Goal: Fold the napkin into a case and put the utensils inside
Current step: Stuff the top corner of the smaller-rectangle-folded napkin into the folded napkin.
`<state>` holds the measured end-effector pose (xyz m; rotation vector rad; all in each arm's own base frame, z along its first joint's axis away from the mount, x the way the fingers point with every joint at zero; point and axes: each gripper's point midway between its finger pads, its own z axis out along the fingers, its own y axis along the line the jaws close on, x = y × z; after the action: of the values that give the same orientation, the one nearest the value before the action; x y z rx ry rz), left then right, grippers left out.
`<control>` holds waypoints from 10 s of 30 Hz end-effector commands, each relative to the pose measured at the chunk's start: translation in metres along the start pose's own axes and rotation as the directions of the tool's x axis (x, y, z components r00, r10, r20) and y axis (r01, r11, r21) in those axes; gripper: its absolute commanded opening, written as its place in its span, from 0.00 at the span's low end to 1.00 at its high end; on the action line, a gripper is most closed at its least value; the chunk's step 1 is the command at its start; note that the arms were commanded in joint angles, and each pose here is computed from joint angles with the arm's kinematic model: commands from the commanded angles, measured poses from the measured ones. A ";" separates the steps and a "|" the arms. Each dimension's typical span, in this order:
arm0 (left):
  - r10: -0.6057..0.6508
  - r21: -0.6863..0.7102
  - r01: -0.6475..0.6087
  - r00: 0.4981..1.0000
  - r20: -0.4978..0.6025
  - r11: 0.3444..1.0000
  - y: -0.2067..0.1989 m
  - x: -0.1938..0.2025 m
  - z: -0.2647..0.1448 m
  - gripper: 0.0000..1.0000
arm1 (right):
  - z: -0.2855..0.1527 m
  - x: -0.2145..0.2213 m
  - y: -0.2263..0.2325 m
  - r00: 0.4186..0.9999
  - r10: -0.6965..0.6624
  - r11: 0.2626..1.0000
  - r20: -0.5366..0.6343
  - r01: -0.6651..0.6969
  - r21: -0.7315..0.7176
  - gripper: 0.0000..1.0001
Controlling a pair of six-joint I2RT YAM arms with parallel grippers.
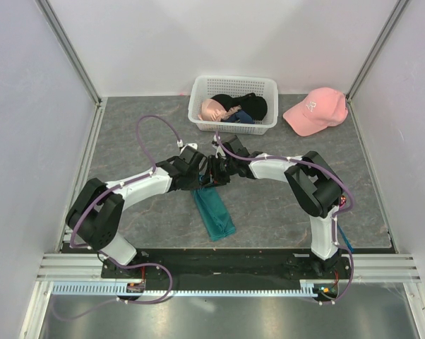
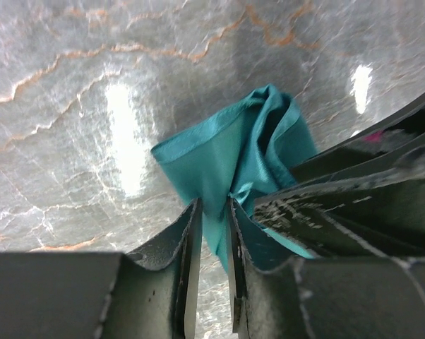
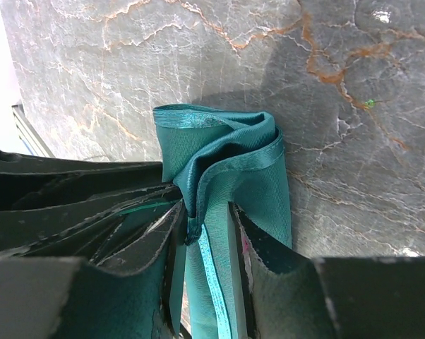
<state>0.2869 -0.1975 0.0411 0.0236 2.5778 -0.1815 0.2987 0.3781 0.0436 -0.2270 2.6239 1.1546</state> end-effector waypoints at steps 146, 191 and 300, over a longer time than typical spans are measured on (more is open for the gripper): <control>-0.263 0.210 0.246 0.963 0.056 0.946 0.013 -0.035 -0.021 0.02 | 0.052 0.006 0.041 0.994 -0.106 0.986 -0.021 0.102 -0.131 0.15; -0.243 0.171 0.236 0.970 0.019 0.957 0.030 -0.007 -0.020 0.02 | 0.058 0.017 0.055 1.000 0.002 0.971 -0.030 -0.009 -0.240 0.06; -0.246 0.105 0.236 0.965 0.089 0.966 0.042 -0.024 -0.037 0.30 | 0.032 -0.004 0.045 0.994 -0.014 0.999 0.108 0.019 -0.047 0.15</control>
<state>0.2868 -0.1504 0.0491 -0.2717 2.5674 -0.3353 0.2904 0.4416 0.0243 -0.0621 2.5466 1.3302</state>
